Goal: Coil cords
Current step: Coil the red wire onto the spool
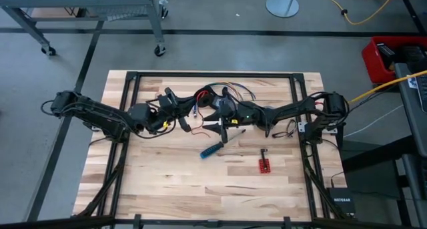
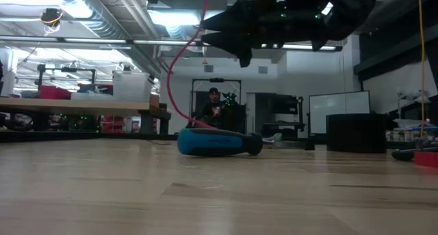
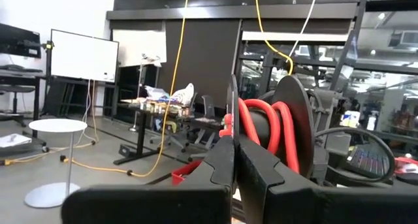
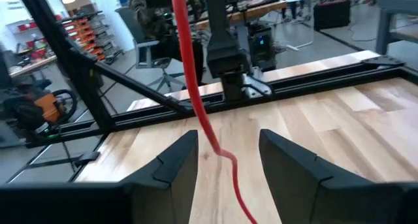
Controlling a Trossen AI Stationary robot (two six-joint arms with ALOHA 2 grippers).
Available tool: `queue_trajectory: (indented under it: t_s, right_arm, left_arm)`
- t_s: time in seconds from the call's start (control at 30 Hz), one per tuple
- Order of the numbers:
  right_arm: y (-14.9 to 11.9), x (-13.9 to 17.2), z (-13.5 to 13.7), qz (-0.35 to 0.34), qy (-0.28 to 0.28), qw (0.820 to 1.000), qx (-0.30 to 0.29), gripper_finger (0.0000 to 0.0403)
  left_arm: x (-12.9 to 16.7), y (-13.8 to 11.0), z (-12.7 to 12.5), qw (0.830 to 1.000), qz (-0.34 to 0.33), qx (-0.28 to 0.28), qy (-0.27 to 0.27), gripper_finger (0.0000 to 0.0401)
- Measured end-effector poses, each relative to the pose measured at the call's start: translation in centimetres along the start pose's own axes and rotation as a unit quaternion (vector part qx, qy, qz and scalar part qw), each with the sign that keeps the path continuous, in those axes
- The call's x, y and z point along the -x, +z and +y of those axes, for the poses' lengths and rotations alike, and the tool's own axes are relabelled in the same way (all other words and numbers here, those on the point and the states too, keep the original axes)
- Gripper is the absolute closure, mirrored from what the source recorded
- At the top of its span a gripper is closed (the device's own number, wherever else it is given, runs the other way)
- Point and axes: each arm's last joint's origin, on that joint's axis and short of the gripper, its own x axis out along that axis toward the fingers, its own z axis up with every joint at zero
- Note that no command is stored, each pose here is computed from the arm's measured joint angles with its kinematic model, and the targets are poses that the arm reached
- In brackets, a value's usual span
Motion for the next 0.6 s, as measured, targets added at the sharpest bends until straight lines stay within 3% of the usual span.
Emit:
queue_trajectory:
  t_s: [0.6]
  right_arm:
    - [-0.6,-0.47,0.53,0.014,0.017,1.0,-0.001,0.0235]
  left_arm:
    - [0.0,0.06,0.03,1.0,-0.002,0.002,0.0,0.0401]
